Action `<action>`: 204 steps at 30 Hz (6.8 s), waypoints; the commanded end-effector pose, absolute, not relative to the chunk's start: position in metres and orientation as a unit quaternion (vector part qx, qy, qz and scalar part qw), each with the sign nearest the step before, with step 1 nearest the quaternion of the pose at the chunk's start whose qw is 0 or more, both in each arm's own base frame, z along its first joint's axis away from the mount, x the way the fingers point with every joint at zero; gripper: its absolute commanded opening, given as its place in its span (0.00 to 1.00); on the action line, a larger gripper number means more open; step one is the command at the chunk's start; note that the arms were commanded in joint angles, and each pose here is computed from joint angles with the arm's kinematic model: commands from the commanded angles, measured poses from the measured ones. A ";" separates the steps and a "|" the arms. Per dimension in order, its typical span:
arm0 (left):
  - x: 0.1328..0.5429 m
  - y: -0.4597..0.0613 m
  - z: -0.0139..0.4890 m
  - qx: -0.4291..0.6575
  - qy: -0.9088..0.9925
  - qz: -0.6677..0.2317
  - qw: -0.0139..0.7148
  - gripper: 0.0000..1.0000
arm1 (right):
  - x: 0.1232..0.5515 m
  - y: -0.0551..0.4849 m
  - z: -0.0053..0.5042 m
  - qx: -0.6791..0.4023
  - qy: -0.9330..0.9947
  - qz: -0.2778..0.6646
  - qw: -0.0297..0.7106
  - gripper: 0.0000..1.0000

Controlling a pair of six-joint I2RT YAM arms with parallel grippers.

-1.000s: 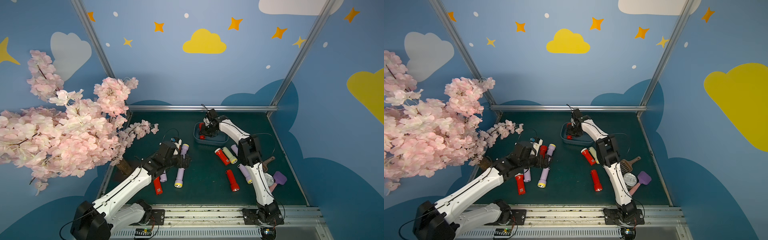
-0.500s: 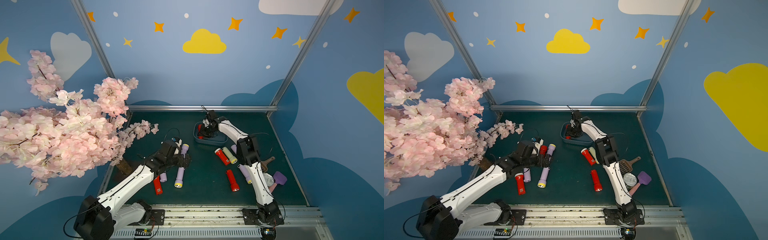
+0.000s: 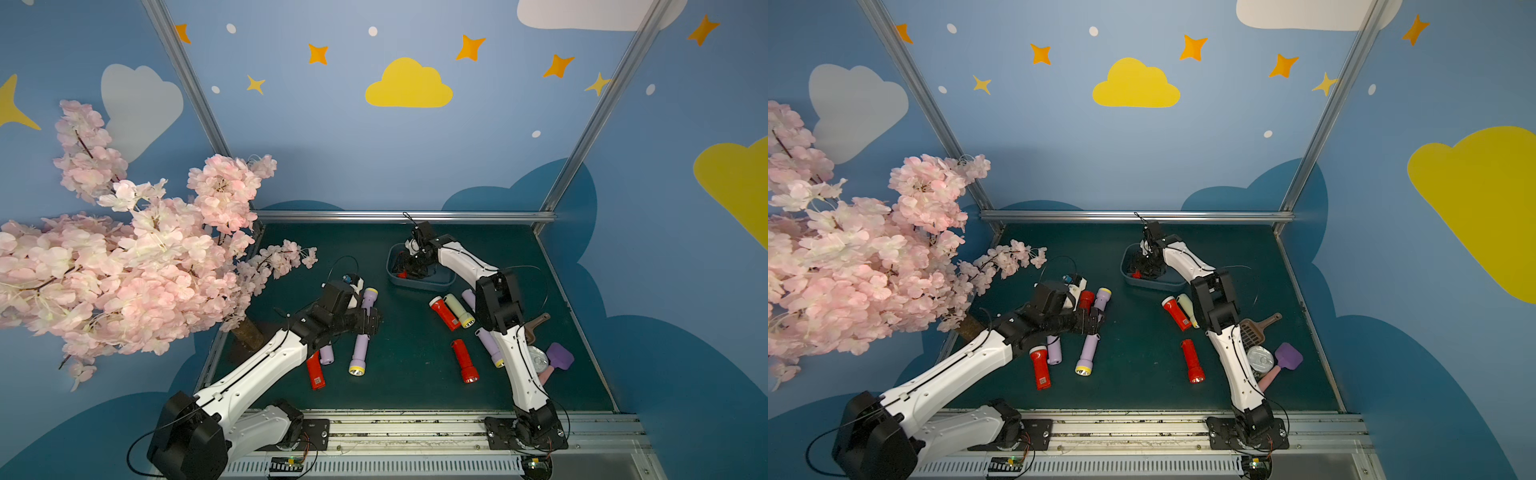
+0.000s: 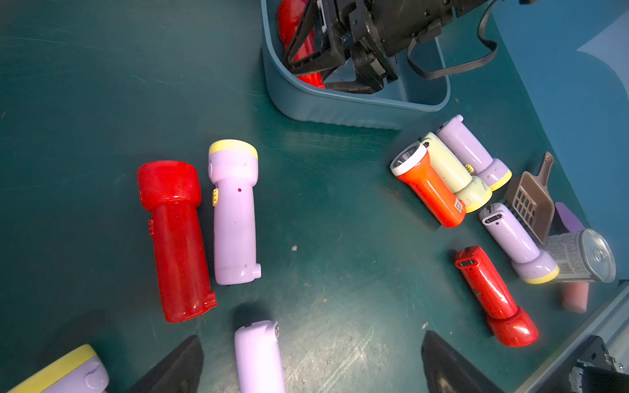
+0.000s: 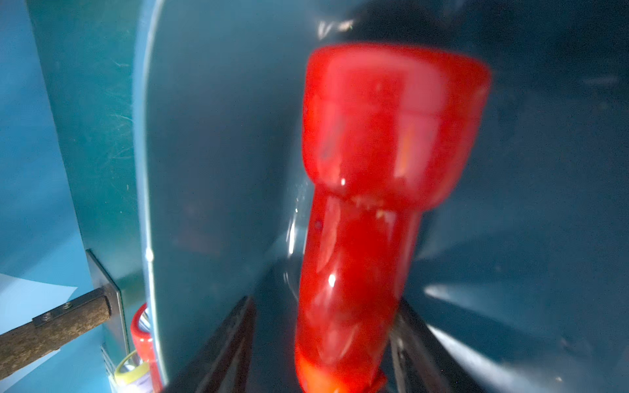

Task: Put the flashlights into the storage boxes
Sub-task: Place the flashlight at the storage box, then pick up the flashlight from the center of the board, then place the flashlight at the storage box.

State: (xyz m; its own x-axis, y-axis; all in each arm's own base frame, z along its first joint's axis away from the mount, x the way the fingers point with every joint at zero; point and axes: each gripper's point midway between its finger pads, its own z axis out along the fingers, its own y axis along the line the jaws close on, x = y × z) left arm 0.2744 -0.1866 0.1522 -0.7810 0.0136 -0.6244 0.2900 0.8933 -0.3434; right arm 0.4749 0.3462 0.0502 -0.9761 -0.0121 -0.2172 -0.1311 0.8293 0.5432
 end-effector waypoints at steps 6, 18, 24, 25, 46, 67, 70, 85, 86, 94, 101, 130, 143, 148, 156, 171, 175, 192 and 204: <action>0.276 -0.187 0.175 0.085 0.904 -0.231 0.349 0.99 | 0.480 0.335 0.162 -0.078 0.928 0.294 0.215 0.65; 0.254 -0.202 0.186 0.106 0.897 -0.262 0.339 0.99 | 0.412 0.290 0.194 -0.121 0.937 0.235 0.226 0.60; 0.229 -0.225 0.184 0.132 0.893 -0.285 0.324 0.99 | 0.356 0.260 0.166 -0.126 0.951 0.200 0.201 0.55; 0.225 -0.228 0.182 0.134 0.893 -0.286 0.321 0.99 | 0.347 0.254 0.161 -0.127 0.953 0.191 0.199 0.54; 0.163 -0.316 0.156 0.266 0.890 -0.234 0.287 0.99 | 0.293 0.188 0.084 -0.112 0.973 0.107 0.173 0.54; 0.178 -0.283 0.147 0.233 0.896 -0.198 0.322 0.99 | 0.311 0.185 0.052 -0.109 0.977 0.101 0.151 0.52; 0.180 -0.279 0.147 0.229 0.896 -0.200 0.325 0.99 | 0.312 0.187 0.046 -0.111 0.978 0.102 0.142 0.52; 0.180 -0.265 0.148 0.216 0.894 -0.206 0.334 0.99 | 0.316 0.198 0.034 -0.113 0.981 0.106 0.117 0.51; 0.180 -0.264 0.147 0.216 0.894 -0.206 0.334 0.99 | 0.316 0.199 0.034 -0.113 0.981 0.106 0.115 0.51; 0.179 -0.255 0.147 0.211 0.894 -0.205 0.338 0.99 | 0.312 0.202 0.025 -0.115 0.985 0.096 0.091 0.46; 0.181 -0.249 0.150 0.210 0.892 -0.204 0.344 0.99 | 0.301 0.200 0.020 -0.116 0.986 0.086 0.079 0.48; 0.179 -0.230 0.171 0.204 0.878 -0.209 0.378 0.99 | 0.293 0.215 0.095 -0.121 0.981 0.092 0.120 0.31; 0.189 -0.218 0.189 0.206 0.875 -0.191 0.393 0.99 | 0.331 0.243 0.152 -0.121 0.968 0.131 0.178 0.31; 0.197 -0.215 0.194 0.210 0.875 -0.178 0.398 0.99 | 0.359 0.260 0.158 -0.122 0.965 0.144 0.182 0.31; 0.223 -0.211 0.201 0.204 0.881 -0.168 0.392 0.99 | 0.411 0.283 0.143 -0.107 0.965 0.170 0.168 0.31; 0.268 -0.212 0.187 0.156 0.899 -0.196 0.359 0.99 | 0.483 0.291 0.089 -0.070 0.968 0.196 0.140 0.32; 0.271 -0.214 0.182 0.152 0.902 -0.199 0.351 0.99 | 0.486 0.293 0.076 -0.063 0.969 0.203 0.130 0.32; 0.276 -0.211 0.182 0.146 0.904 -0.201 0.348 0.99 | 0.492 0.300 0.050 -0.038 0.967 0.231 0.104 0.38; 0.274 -0.209 0.185 0.143 0.903 -0.203 0.351 0.99 | 0.491 0.306 0.067 -0.041 0.959 0.258 0.108 0.49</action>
